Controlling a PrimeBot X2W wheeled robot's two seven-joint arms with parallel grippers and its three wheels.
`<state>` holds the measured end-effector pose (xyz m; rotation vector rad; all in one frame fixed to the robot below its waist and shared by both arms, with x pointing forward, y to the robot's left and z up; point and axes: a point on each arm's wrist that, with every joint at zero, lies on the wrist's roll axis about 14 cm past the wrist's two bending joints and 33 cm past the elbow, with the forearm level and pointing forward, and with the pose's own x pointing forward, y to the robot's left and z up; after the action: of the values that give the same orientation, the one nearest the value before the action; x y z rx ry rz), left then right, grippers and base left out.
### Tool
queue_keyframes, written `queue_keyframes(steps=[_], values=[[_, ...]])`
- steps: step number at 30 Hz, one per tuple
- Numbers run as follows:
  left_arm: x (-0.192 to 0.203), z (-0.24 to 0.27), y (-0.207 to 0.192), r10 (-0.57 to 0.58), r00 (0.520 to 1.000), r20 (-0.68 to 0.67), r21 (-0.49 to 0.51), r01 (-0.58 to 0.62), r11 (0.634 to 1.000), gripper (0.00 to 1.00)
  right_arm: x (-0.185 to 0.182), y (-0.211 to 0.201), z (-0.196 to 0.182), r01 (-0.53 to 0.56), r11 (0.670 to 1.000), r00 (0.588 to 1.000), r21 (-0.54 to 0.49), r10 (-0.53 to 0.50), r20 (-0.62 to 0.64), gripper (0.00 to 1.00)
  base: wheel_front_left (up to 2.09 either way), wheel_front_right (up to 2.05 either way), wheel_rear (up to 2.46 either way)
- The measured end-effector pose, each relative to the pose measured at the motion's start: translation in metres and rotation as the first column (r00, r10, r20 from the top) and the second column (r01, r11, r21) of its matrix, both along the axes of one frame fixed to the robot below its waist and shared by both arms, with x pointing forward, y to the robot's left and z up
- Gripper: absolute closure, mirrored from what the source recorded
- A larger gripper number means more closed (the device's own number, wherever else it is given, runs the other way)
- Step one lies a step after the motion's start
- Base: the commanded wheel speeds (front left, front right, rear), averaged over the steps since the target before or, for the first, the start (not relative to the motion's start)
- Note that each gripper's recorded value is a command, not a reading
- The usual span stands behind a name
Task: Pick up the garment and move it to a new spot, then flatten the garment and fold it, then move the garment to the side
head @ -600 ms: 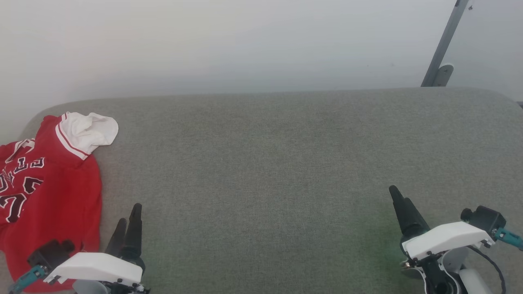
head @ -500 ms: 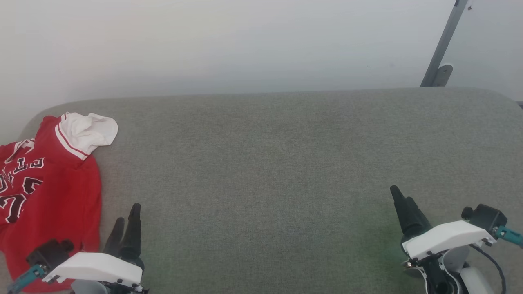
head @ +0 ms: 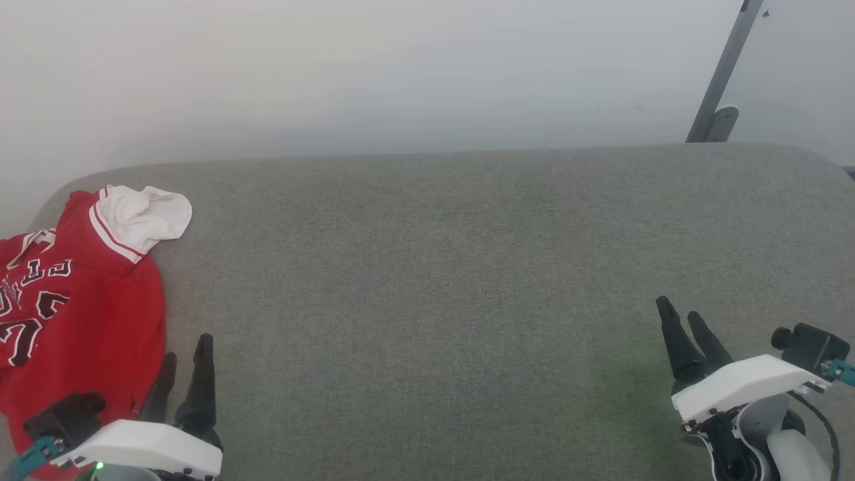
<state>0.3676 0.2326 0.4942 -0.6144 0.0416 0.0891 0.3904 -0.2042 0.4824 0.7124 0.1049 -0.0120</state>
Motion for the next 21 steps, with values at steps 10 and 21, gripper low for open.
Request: queue_keyframes(steps=[10, 21], values=[[-0.002, 0.006, 0.002, -0.013, 1.0, 0.026, 0.122, 0.01, 0.992, 0.0, 0.0, -0.005, 0.005, -0.011, 0.993, 1.0, -0.115, 0.013, 0.015, 0.0, 0.0, 0.0, 0.0], [-0.004, 0.013, 0.006, -0.027, 0.998, 0.055, 0.228, 0.013, 0.974, 0.0, 0.0, -0.007, 0.011, -0.019, 0.974, 0.999, -0.227, 0.027, 0.033, 0.0, 0.0, 0.0, 0.0]])
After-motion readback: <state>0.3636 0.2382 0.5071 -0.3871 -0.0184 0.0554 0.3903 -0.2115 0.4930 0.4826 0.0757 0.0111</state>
